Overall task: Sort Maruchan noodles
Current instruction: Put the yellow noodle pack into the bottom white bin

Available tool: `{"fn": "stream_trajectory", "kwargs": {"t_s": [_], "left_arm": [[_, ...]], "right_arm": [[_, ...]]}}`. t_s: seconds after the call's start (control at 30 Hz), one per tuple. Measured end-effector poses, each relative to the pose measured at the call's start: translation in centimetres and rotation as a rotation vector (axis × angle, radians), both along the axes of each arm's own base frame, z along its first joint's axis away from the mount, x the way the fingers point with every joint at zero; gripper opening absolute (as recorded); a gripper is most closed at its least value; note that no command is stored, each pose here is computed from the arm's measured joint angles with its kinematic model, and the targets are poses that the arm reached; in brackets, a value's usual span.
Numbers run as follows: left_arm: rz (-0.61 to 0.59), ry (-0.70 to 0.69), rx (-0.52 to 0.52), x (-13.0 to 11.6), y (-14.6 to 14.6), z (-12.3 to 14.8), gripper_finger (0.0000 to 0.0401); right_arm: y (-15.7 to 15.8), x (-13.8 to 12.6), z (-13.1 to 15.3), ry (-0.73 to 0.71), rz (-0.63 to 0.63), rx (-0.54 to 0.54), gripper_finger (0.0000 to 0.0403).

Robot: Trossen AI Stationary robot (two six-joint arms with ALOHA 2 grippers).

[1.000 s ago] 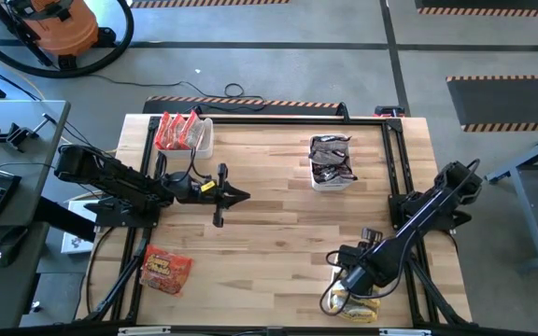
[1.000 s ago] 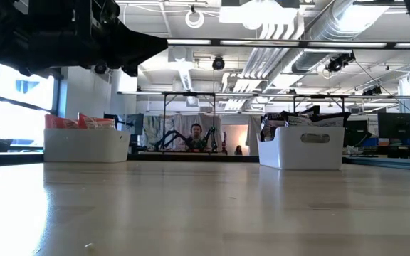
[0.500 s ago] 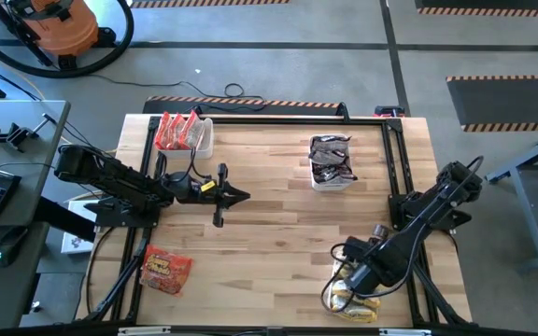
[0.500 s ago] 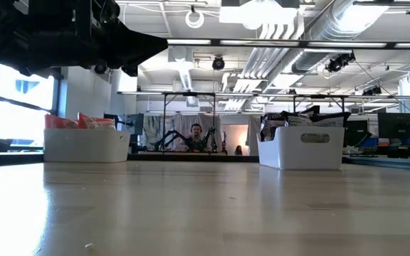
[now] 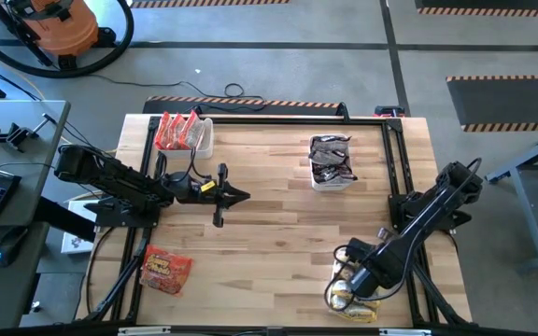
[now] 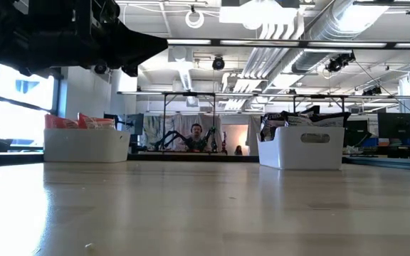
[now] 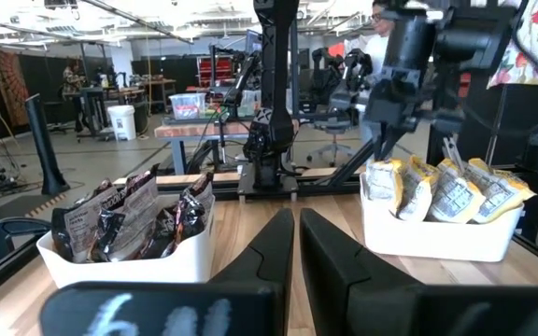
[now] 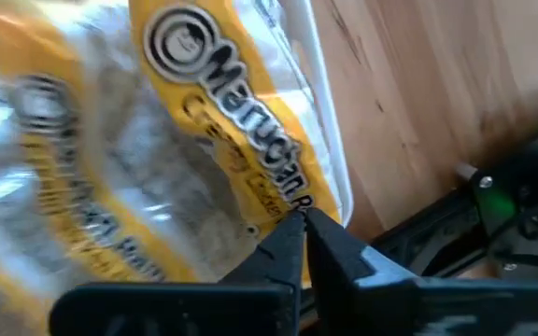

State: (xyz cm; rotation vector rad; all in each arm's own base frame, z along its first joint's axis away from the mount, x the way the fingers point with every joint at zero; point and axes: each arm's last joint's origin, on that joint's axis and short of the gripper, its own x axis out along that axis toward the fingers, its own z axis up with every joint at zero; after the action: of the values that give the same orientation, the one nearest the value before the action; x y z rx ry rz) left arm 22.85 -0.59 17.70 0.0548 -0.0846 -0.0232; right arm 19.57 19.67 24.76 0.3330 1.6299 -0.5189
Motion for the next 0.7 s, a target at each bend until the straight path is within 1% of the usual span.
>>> {"fn": "stream_trajectory", "kwargs": {"t_s": [0.1,0.2,0.33,0.5,0.6,0.7], "left_arm": [[0.0,0.001,0.0,0.0,0.0,0.0,0.0014],[0.0,0.002,0.0,0.0,0.0,0.0,0.0014],[0.0,0.004,0.0,0.0,0.0,0.0,0.0014],[0.0,0.004,0.0,0.0,0.0,0.0,0.0014],[0.0,0.006,0.0,0.0,0.0,-0.1,0.0014],[0.0,0.007,0.001,0.0,0.0,-0.1,0.0014]], "right_arm": [[-0.2,0.1,-0.9,-0.006,0.021,0.011,0.0019],[-0.2,0.1,-1.1,-0.02,0.036,0.016,0.0017],[-0.3,0.1,-0.3,-0.05,0.037,-0.001,0.0014],[-0.5,0.2,1.7,-0.15,0.04,0.003,0.0014],[-0.6,0.5,1.7,-0.196,0.043,-0.016,0.0014],[-0.8,0.9,1.1,-0.217,0.055,-0.019,0.0014]]}}
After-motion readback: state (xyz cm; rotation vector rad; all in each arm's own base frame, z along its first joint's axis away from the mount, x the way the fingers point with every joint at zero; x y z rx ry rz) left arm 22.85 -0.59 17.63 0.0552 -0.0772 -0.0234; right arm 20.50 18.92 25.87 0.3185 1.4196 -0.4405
